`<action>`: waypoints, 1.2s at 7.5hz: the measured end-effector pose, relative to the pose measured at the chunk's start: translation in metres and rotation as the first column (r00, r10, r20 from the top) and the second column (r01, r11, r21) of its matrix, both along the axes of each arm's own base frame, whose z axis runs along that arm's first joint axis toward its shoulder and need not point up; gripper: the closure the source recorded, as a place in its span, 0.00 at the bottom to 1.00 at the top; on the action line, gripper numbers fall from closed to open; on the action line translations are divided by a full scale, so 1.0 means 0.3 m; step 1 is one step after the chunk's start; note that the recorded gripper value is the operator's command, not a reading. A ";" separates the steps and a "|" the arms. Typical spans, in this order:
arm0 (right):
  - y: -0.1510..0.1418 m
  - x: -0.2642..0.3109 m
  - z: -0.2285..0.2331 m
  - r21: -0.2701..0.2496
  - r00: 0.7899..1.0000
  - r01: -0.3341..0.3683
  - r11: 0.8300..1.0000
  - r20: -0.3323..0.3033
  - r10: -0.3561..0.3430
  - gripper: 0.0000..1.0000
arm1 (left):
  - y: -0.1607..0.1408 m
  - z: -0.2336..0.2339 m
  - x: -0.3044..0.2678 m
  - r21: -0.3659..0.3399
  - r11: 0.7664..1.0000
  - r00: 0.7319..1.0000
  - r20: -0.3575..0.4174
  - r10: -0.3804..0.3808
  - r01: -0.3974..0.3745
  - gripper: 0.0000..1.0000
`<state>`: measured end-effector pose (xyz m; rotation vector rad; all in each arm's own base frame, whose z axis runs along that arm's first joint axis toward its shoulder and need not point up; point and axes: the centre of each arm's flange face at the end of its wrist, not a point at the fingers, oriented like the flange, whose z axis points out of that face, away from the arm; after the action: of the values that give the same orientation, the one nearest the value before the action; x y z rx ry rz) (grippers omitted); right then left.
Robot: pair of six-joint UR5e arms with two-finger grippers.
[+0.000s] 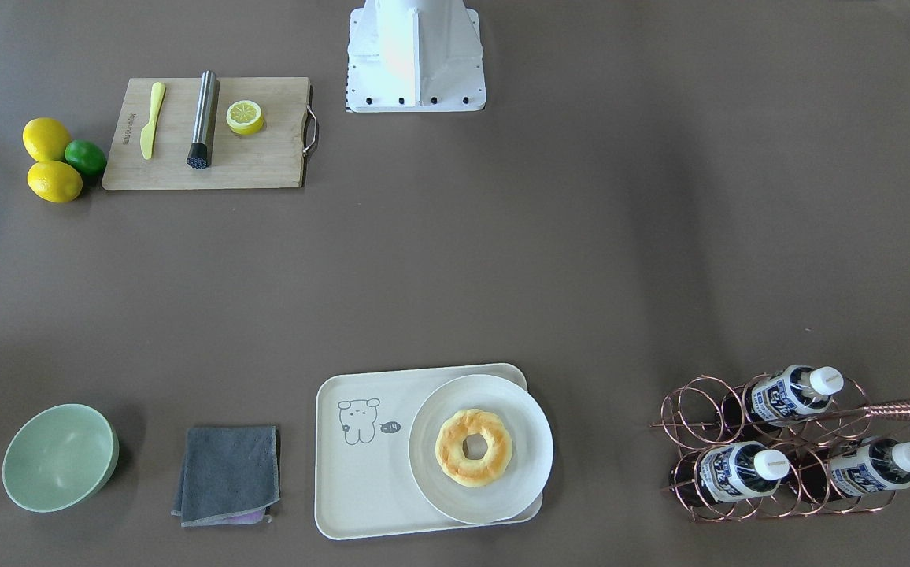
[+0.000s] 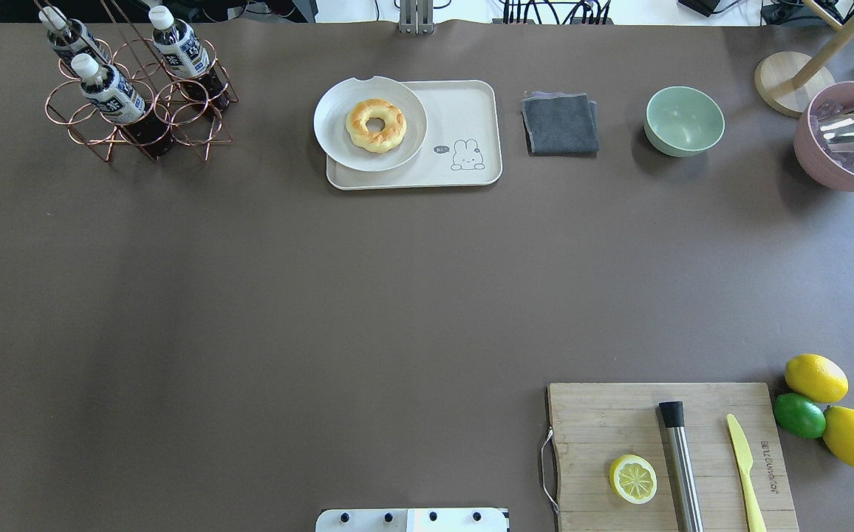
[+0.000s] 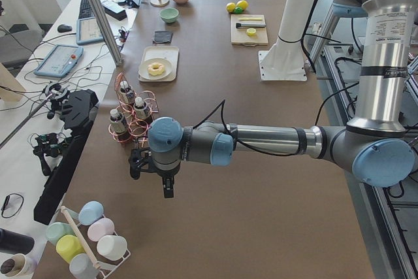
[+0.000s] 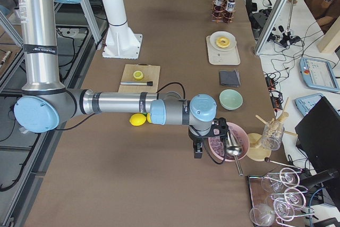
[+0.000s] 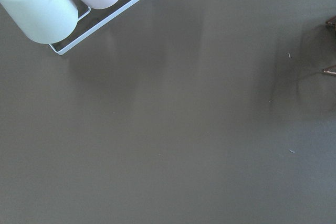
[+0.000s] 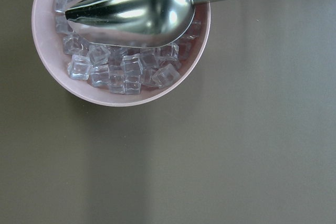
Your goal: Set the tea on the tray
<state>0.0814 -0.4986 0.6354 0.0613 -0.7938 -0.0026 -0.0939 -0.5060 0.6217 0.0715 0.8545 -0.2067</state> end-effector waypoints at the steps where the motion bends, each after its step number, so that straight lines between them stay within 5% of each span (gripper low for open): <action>1: 0.002 0.001 0.003 -0.001 1.000 -0.001 1.000 0.000 0.001 0.00 | 0.000 -0.002 0.000 0.002 1.000 1.000 0.000 0.001 -0.001 0.03; 9: 0.017 -0.002 0.011 -0.002 1.000 0.004 1.000 0.013 -0.004 0.00 | -0.002 -0.004 0.003 0.004 1.000 1.000 0.004 0.002 -0.003 0.03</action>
<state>0.0808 -0.4936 0.6386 0.0577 -0.8067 -0.0047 -0.0930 -0.5065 0.6204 0.0749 0.8509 -0.2023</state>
